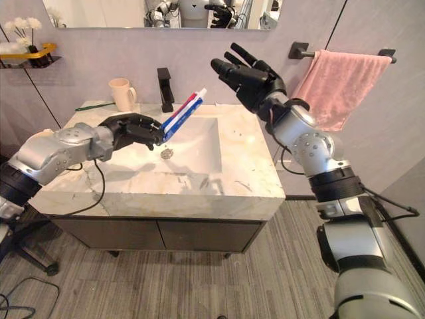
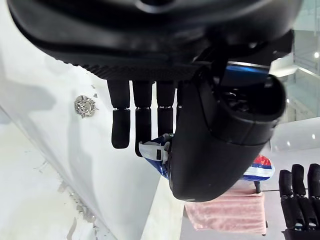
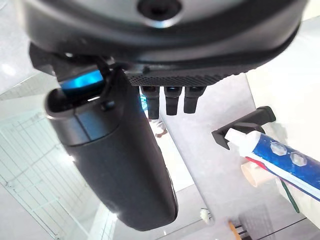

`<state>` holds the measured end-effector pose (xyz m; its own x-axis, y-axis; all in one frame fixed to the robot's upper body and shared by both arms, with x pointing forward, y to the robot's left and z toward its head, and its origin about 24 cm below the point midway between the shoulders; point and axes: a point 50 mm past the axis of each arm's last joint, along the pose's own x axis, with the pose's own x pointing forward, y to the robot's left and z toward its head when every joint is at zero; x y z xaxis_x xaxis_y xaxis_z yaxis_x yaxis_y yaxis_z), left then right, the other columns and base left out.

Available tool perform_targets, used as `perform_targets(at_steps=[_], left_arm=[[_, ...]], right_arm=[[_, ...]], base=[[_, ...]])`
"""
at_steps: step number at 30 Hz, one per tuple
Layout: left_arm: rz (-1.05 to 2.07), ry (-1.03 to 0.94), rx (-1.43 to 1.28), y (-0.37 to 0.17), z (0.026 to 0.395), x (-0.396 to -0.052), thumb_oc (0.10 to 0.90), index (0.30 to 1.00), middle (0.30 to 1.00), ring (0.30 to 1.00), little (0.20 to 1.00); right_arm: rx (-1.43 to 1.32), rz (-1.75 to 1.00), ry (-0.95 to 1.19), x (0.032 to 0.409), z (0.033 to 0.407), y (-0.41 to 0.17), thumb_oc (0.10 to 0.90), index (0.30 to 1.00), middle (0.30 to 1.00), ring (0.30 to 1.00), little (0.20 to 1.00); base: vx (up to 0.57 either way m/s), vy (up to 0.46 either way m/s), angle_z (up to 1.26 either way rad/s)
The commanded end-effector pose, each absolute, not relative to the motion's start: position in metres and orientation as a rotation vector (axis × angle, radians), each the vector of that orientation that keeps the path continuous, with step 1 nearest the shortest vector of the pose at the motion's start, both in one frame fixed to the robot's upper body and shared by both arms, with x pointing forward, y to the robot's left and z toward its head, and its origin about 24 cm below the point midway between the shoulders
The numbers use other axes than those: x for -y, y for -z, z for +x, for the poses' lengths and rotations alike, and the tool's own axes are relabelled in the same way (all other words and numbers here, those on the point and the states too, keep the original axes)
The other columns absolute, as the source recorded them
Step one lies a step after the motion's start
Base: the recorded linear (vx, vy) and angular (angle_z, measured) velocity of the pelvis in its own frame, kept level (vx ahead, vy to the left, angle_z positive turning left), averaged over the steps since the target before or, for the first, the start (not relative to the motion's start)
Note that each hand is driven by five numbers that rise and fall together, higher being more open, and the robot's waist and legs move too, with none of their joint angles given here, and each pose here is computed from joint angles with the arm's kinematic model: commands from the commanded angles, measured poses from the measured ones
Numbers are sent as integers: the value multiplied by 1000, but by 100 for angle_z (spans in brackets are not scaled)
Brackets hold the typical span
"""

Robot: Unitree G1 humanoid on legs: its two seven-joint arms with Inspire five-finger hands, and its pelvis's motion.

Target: Organize the bathroom.

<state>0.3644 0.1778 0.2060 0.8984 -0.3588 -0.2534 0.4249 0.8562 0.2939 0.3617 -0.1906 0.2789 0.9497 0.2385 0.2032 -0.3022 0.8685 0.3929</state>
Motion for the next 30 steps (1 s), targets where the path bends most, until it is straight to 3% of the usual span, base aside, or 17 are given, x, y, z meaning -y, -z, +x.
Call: perform_targets(at_steps=[1, 14, 30], left_arm=[[305, 326, 170, -286, 357, -196, 400, 300, 300, 300, 300], [255, 334, 258, -278, 352, -180, 400, 300, 300, 300, 300], [128, 317, 323, -262, 344, -174, 400, 300, 300, 300, 300]], right_arm=[[307, 499, -359, 191, 349, -317, 800, 900, 900, 900, 900], [124, 504, -429, 167, 359, -266, 800, 900, 900, 900, 900], [237, 536, -424, 159, 354, -273, 800, 900, 900, 900, 900]], base=[[0, 0, 0], [0, 0, 0], [-3, -2, 1]])
